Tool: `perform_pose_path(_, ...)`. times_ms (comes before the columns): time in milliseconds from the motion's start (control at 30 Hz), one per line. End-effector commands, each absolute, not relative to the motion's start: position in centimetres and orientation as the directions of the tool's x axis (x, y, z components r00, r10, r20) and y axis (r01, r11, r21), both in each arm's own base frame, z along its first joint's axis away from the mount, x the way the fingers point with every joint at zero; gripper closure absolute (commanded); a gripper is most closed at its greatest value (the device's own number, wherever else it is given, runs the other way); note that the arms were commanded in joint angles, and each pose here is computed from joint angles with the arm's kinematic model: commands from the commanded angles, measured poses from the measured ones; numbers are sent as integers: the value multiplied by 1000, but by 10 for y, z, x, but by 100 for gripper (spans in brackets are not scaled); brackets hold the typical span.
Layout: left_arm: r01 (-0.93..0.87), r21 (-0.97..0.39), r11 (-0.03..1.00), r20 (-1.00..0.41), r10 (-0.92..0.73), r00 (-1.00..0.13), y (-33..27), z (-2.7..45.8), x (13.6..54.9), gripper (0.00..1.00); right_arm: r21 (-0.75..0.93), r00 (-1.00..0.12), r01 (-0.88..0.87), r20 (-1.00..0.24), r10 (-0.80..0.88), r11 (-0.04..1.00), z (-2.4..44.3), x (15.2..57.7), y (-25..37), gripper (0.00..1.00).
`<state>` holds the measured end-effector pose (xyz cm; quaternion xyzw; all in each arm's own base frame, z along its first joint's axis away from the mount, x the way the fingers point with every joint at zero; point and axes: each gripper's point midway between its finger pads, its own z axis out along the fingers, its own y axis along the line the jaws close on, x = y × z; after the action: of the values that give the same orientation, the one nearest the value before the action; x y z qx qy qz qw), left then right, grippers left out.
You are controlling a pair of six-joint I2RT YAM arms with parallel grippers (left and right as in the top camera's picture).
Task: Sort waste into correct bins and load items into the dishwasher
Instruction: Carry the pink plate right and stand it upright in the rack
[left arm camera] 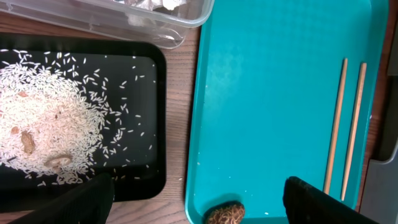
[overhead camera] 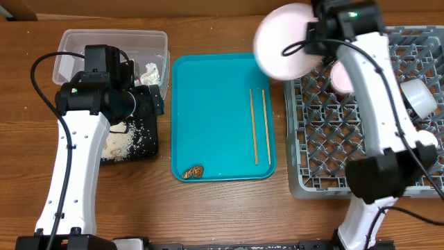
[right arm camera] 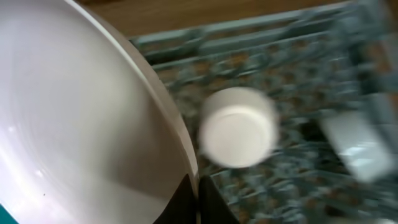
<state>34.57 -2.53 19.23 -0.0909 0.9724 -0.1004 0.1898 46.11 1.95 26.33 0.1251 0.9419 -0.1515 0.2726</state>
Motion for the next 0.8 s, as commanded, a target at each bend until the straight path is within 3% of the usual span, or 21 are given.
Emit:
perform_pose_path(0, -147, -250, 957, -360, -233, -903, -28, 199, 349, 12, -412, -712, 542, -688, 141, 732, 306, 453, -38, 96)
perform_pose_path(367, -148, -248, 957, -352, -231, -907, -28, 198, 347, 12, -455, -674, 655, -713, 194, 604, 280, 448, -69, 96)
perform_pose_path(767, -142, -246, 959, -353, -225, -908, -28, 198, 347, 12, -451, -778, 564, -571, 262, 691, 190, 441, -50, 96)
